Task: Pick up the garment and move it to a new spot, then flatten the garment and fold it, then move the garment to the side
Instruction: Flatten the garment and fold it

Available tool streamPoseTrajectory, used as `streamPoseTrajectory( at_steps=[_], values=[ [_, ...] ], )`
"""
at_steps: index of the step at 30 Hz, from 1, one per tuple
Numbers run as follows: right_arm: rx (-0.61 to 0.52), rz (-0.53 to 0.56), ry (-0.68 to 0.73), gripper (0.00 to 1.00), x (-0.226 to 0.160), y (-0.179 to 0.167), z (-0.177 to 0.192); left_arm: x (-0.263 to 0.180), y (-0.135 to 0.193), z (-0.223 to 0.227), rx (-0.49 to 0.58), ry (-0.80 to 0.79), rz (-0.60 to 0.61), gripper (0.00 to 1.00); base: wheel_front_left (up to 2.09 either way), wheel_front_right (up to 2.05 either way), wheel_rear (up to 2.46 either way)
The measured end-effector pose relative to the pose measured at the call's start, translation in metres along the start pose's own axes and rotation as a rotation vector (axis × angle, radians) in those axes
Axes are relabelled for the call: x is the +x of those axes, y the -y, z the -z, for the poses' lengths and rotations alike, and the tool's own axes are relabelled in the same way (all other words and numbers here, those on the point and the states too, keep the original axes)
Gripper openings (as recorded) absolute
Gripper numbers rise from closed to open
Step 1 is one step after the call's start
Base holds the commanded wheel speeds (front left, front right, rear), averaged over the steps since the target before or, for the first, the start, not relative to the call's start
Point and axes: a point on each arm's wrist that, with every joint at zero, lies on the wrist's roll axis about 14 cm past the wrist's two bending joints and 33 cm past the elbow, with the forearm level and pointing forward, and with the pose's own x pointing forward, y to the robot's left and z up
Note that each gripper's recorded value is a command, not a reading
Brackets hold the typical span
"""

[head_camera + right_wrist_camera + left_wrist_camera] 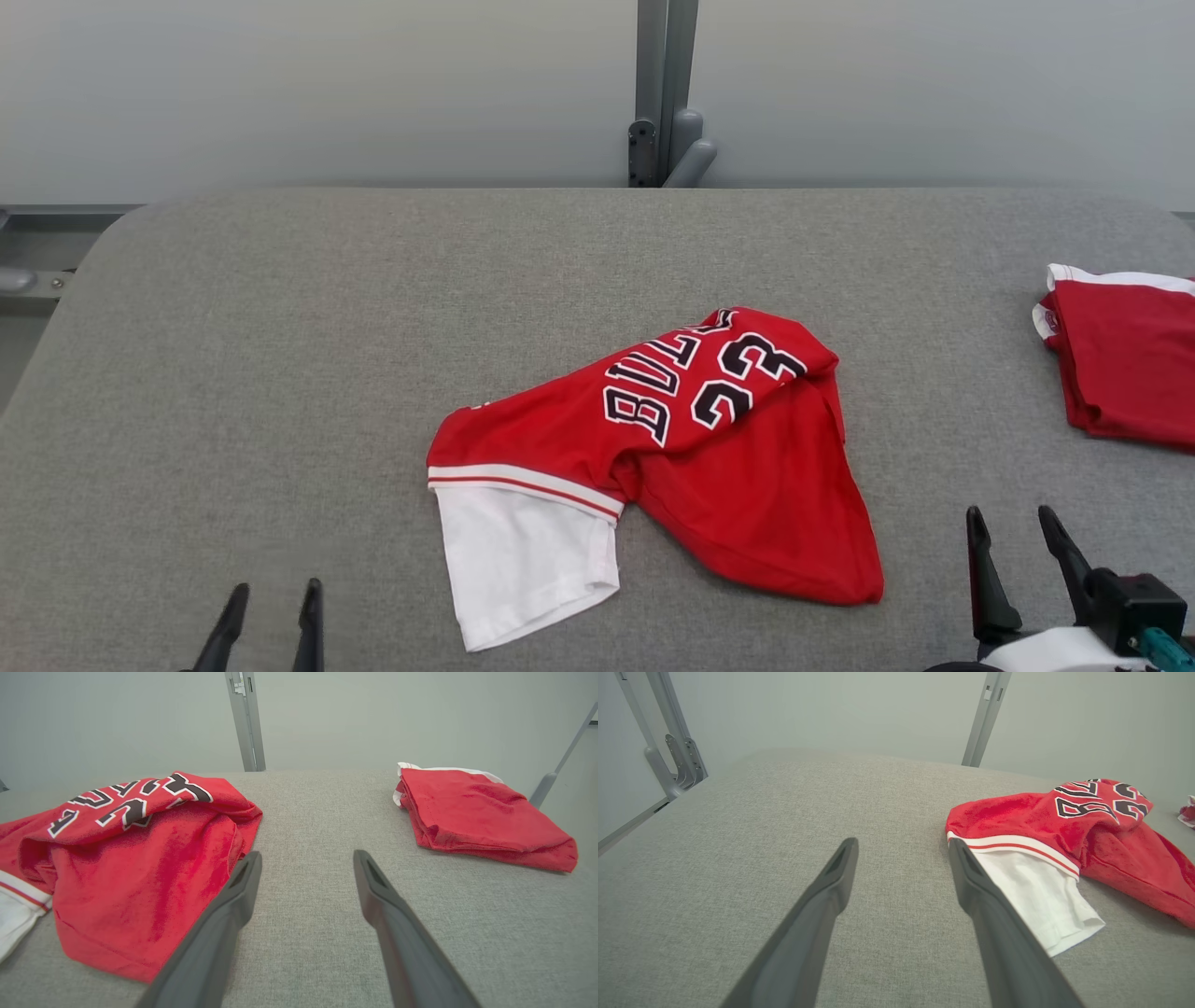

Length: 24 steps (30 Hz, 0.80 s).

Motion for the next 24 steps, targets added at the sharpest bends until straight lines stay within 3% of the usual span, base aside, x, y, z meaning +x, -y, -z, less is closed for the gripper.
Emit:
streamPoseTrajectory(
  at_steps=[4, 9, 16, 24],
  values=[
    [0.04, -0.067, 0.047, 1.0, 0.011, -0.024, -0.015, 0.007, -0.009, -0.002, 0.001, -0.016, -0.019, 1.0, 0.0, 0.0, 0.0],
    [-0.003, -0.195, -0.12, 1.0, 0.012, -0.06, 0.017, 0.022, 0.015, 0.001, 0.005, -0.143, 0.059, 1.0, 0.0, 0.0, 0.0],
    [-0.039, -0.226, -0.375, 1.0, 0.005, -0.064, 0.064, 0.029, 0.056, 0.032, -0.174, -0.337, 0.099, 1.0, 0.0, 0.0, 0.0],
    [-0.068, -0.262, -0.485, 1.0, 0.014, -0.075, 0.09, 0.04, 0.071, 0.064, -0.162, -0.461, 0.134, 1.0, 0.0, 0.0, 0.0]
  ],
)
